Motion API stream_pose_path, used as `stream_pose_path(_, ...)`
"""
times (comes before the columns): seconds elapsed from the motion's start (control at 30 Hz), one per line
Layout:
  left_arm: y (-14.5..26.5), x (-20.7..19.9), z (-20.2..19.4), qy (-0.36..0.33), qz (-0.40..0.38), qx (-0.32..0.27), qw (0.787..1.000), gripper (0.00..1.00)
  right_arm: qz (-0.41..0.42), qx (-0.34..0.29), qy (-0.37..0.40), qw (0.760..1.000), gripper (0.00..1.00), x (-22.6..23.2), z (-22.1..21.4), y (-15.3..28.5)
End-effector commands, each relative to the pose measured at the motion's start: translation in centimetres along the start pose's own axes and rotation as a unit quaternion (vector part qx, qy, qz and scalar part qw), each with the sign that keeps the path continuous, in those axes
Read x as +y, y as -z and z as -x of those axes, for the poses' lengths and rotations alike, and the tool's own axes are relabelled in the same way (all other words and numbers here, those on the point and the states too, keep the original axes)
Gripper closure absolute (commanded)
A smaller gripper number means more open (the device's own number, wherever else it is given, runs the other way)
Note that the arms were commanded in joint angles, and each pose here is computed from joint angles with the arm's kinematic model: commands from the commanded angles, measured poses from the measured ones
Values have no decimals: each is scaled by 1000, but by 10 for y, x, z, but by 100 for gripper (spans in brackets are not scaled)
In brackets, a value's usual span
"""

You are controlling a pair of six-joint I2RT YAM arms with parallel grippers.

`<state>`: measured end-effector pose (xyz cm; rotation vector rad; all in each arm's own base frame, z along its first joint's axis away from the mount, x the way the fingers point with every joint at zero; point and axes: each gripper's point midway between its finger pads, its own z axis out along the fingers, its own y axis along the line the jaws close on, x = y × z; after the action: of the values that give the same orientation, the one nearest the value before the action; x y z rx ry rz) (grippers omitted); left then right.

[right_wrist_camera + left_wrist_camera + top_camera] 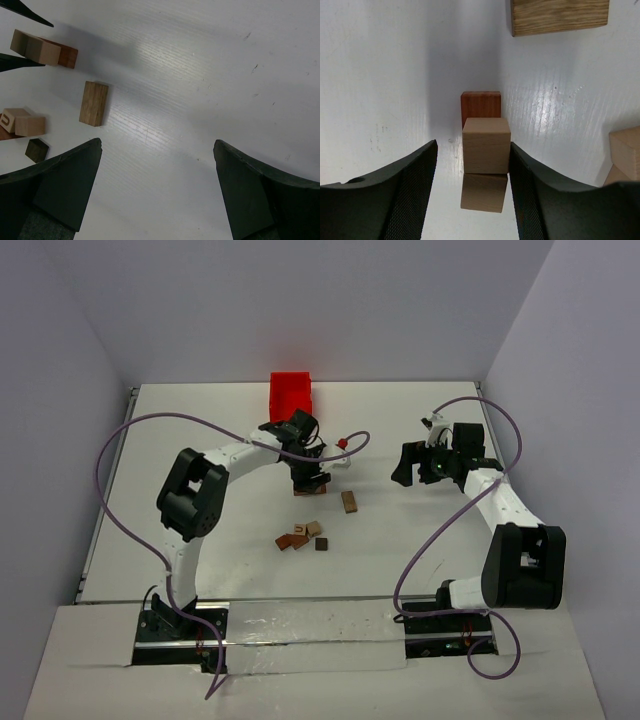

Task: Build the wood block tower

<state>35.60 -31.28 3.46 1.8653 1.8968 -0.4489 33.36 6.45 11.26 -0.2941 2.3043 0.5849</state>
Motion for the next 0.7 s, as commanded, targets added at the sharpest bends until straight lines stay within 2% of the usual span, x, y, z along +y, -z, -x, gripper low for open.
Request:
stream_pose_path(0.0, 0, 11, 10, 2, 9, -12, 1000, 36, 2, -19, 15, 1000, 0, 1, 22, 4)
stream_pose_path(0.27, -5, 12, 7, 3, 8, -9, 1000, 38, 1, -18, 14, 1000, 0, -1, 21, 3)
stream_pose_path(0.47, -8, 11, 5, 5, 5, -7, 1000, 51, 0, -17, 15, 1000, 0, -1, 21, 3)
stream_pose_path(0.67, -9, 10, 5, 5, 4, -7, 1000, 54, 0, -16, 14, 1000, 0, -1, 20, 3)
